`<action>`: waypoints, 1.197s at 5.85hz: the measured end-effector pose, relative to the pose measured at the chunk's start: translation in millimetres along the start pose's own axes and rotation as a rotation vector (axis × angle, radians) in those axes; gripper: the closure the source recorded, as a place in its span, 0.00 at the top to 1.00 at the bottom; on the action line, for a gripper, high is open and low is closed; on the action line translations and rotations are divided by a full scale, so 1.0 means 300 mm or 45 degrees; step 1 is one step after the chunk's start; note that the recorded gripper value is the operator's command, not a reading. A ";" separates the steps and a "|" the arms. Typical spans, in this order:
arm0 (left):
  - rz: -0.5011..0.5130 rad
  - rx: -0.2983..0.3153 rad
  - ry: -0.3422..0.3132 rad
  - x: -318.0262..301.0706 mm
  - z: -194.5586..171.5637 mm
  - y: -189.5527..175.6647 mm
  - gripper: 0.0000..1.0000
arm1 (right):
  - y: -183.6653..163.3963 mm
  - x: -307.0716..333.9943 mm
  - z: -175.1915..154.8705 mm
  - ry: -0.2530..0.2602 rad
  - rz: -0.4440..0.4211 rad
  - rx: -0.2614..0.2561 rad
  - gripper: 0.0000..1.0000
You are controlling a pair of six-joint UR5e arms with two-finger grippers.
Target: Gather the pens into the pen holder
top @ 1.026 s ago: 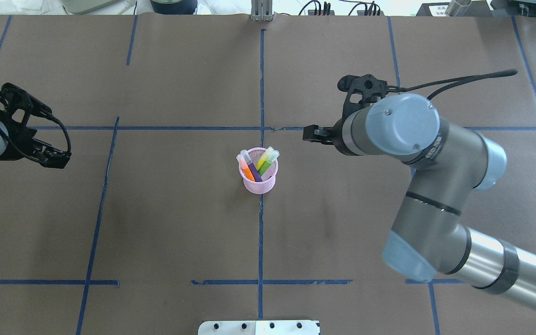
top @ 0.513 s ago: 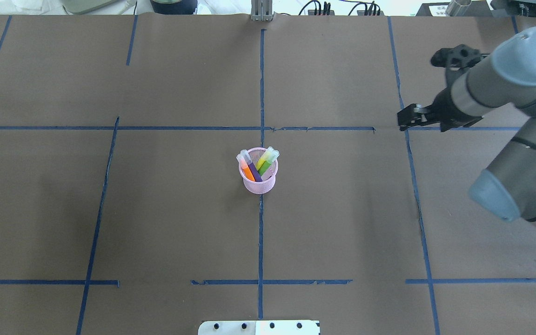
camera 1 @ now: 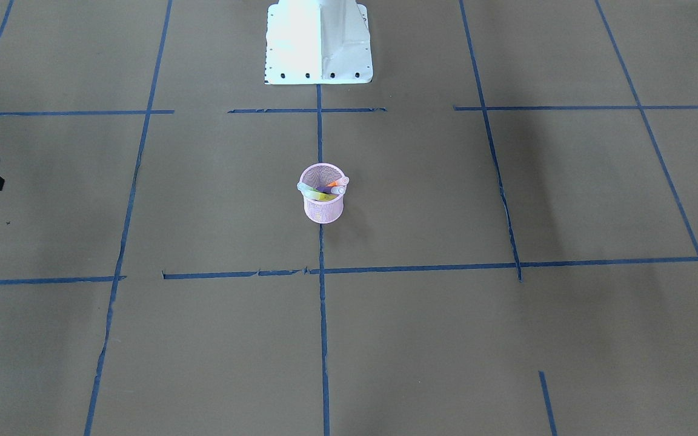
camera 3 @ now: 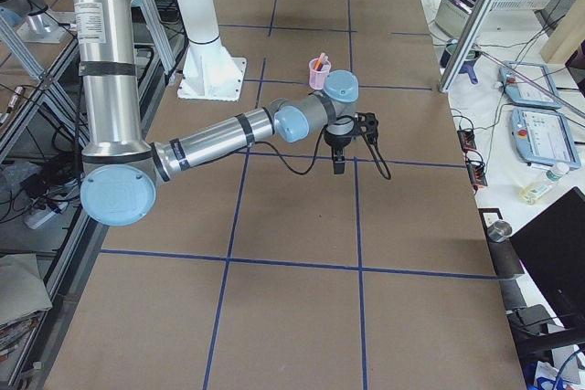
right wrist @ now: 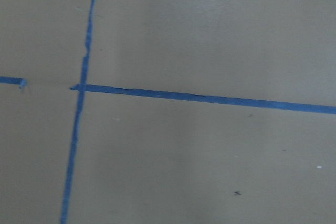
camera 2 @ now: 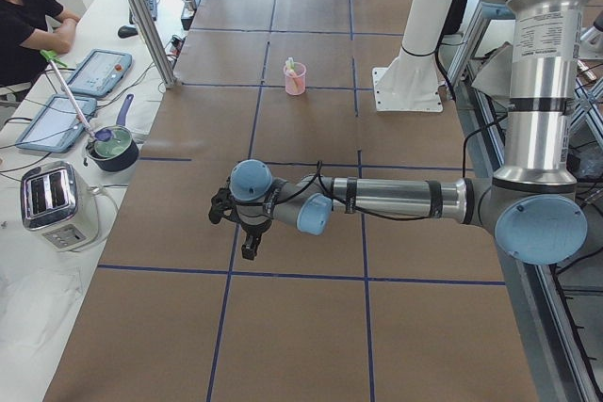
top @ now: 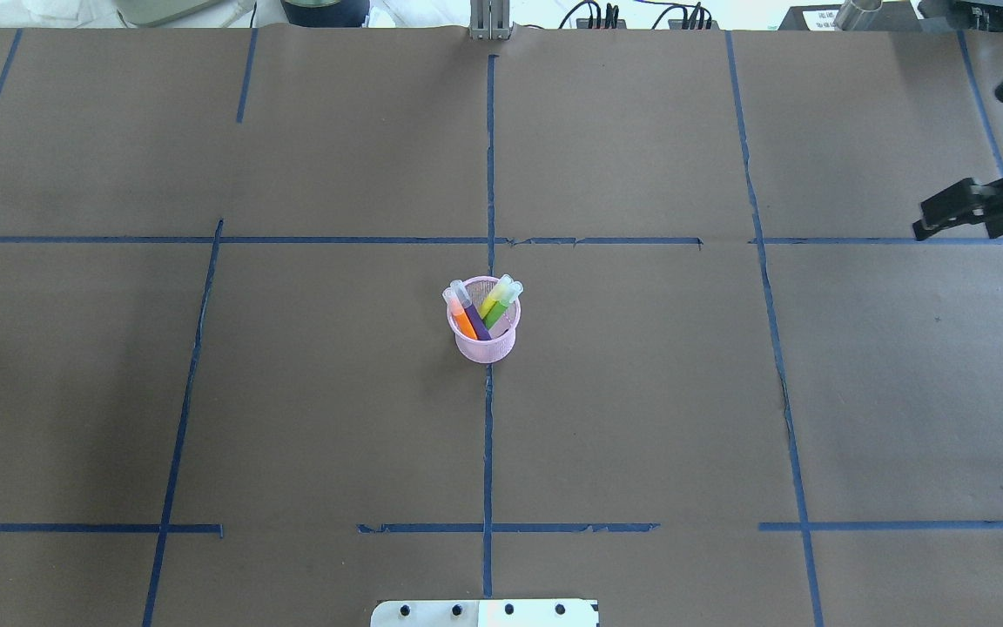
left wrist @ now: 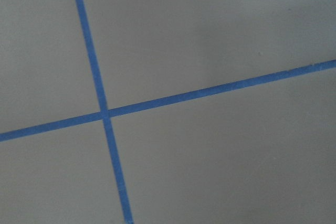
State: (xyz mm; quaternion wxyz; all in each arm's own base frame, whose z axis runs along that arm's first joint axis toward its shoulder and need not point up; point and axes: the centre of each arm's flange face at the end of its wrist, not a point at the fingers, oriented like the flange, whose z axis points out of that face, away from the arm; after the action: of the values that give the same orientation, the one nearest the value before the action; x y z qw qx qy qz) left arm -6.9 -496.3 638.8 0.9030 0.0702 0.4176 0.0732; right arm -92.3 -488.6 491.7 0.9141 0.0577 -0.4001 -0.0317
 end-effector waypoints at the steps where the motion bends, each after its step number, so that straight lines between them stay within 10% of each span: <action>1: -0.018 -0.035 0.013 -0.066 -0.058 0.009 1.00 | 0.049 0.161 -0.011 0.011 -0.038 -0.014 1.00; 7: -0.041 -0.136 -0.120 -0.061 -0.087 0.006 1.00 | 0.139 0.374 0.025 -0.008 -0.014 -0.062 1.00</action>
State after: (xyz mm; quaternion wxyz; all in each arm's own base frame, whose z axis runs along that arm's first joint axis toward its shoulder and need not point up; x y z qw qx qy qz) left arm -38.7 -496.5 636.2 0.9252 0.0186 0.3711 0.0774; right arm -21.4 -459.6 583.9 0.9138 0.0377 -0.4017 -0.0465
